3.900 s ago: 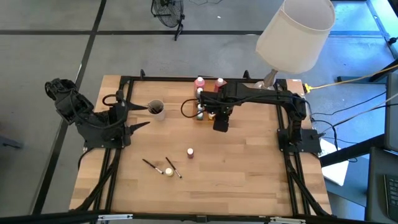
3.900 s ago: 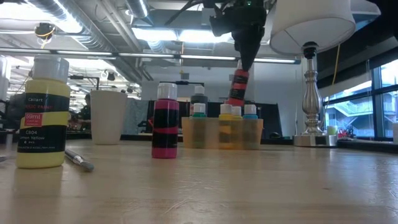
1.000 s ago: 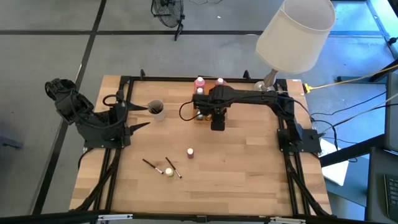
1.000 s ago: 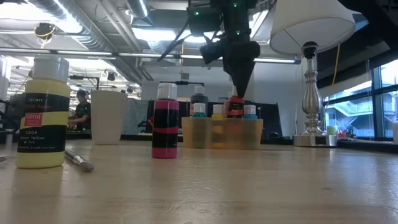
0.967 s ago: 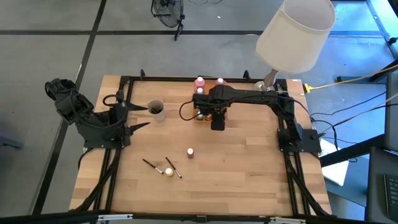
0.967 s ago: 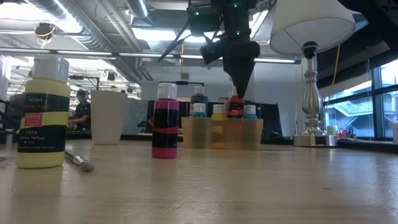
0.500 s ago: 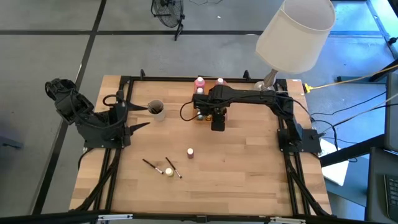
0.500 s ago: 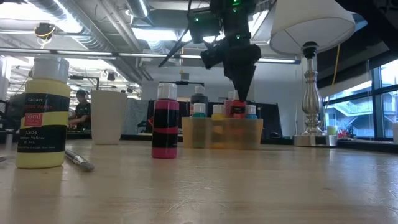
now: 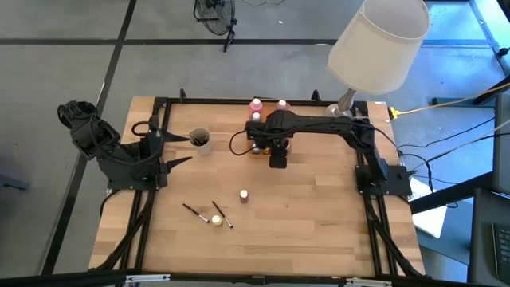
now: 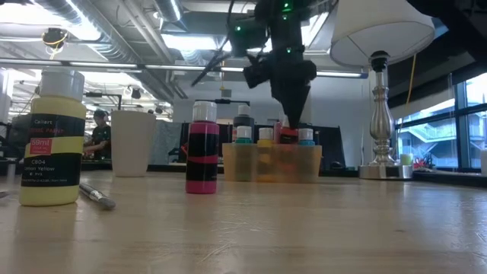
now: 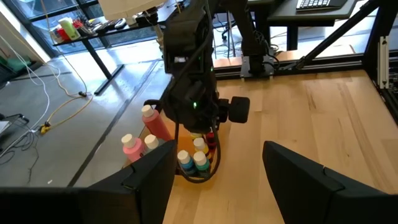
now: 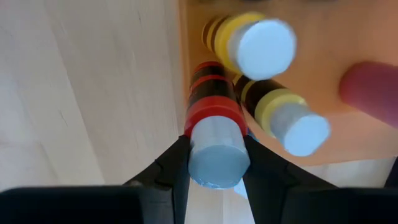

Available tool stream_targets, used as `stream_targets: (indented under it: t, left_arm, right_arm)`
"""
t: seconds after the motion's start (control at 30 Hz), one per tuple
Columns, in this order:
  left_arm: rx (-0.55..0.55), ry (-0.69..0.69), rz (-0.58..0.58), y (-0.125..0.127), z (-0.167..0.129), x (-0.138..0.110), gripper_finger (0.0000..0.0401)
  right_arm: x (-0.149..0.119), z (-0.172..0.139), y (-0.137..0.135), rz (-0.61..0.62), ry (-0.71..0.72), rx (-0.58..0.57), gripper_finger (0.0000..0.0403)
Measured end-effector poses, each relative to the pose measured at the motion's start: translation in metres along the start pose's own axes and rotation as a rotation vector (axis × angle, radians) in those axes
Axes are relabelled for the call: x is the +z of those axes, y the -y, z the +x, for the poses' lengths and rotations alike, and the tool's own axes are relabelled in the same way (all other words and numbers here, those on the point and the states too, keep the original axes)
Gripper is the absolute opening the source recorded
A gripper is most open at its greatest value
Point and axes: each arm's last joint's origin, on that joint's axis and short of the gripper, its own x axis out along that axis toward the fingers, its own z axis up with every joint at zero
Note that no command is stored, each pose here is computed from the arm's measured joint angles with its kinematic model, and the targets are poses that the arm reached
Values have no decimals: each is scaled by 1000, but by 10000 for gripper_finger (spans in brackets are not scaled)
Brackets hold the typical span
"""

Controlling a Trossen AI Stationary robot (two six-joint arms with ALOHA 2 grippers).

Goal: Pick & Place Paint Supplies
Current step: Put the small red paint bottle into the orange bin

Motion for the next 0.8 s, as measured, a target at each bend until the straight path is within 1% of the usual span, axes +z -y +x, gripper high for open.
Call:
stream_targets:
  t: [0.23, 0.5, 0.67, 0.8]
  left_arm:
    - [0, 0, 0, 0, 0, 0, 235]
    - [0, 0, 0, 0, 0, 0, 235]
    - [0, 0, 0, 0, 0, 0, 235]
    - [-18, -6, 0, 0, 0, 0, 235]
  right_arm:
    - [5, 16, -1, -6, -54, 5, 120]
    - [5, 17, 0, -7, -57, 6, 120]
    - [4, 17, 4, 12, -56, 32, 120]
    - [4, 17, 5, 16, -56, 33, 120]
